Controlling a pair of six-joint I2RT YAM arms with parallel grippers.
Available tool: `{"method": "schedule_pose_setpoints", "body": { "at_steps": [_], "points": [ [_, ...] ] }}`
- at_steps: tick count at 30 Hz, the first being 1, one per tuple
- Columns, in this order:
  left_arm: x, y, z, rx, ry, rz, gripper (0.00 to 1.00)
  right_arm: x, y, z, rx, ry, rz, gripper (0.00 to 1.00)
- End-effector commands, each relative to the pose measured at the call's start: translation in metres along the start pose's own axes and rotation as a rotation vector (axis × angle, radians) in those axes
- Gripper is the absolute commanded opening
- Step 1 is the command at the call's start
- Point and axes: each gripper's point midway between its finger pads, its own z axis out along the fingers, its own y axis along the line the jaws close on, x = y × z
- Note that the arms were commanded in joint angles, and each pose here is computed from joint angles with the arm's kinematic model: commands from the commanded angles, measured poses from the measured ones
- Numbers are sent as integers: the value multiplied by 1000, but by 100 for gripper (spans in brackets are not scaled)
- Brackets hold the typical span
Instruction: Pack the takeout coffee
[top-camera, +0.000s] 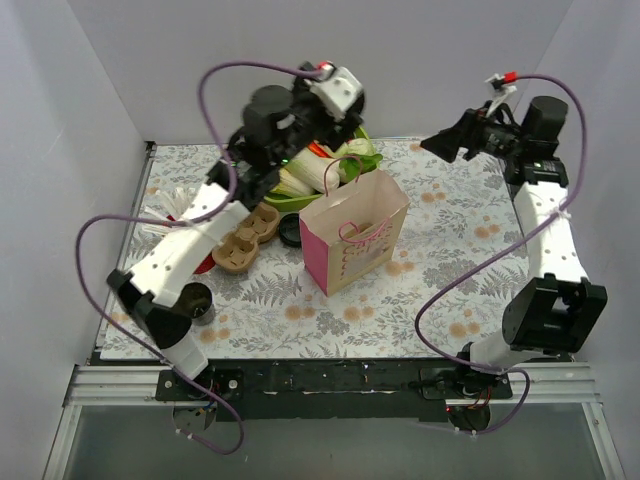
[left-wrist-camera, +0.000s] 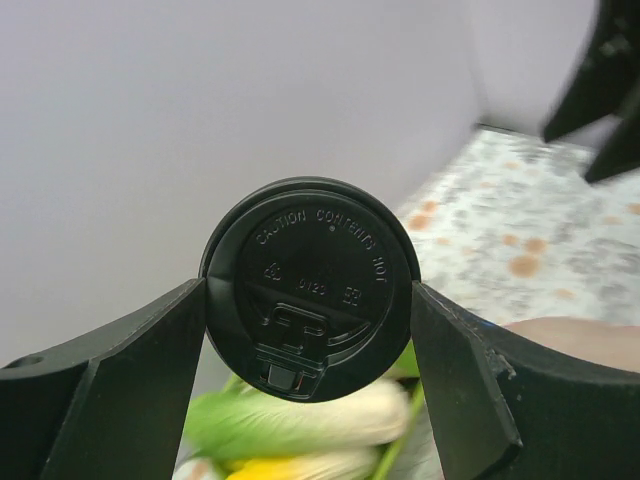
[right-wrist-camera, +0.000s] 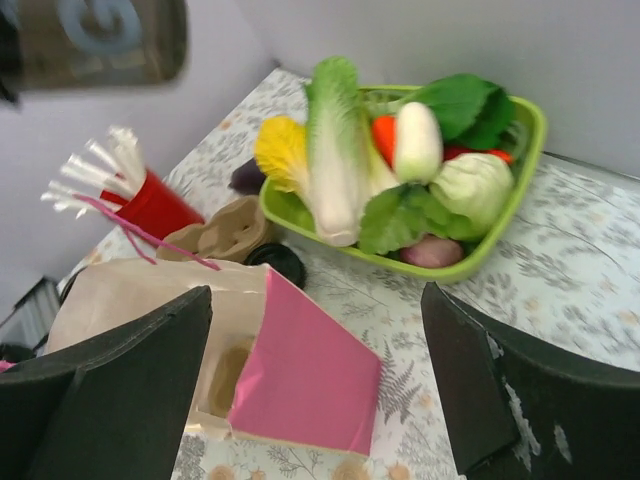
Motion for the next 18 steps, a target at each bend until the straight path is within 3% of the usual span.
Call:
{"method": "schedule_pose_setpoints", "body": {
  "at_steps": [1, 4, 7, 8, 11, 12, 14, 18],
  "points": [
    [-36, 82, -83, -179, -37, 30, 0, 19, 57, 51, -279, 102, -286, 92],
    [-36, 117, -118, -273, -4, 69, 0, 34, 81, 82, -397, 151, -485, 91],
    [-41, 128, -145, -318, 3, 108, 0, 51, 90, 103, -482, 224, -541, 86],
    [-42, 133, -151, -335, 7, 112, 0, 66, 91, 102, -497, 289, -491, 82],
    [-46, 147, -168, -382, 17, 131, 0, 63, 94, 118, -555, 317, -576, 76],
    [-46, 149, -171, -392, 19, 139, 0, 81, 89, 119, -561, 383, -530, 75],
    [-48, 154, -178, -410, 18, 165, 0, 83, 91, 121, -579, 397, -635, 76],
    [-48, 160, -183, -434, 18, 173, 0, 108, 87, 114, -567, 455, -640, 75]
  ]
}}
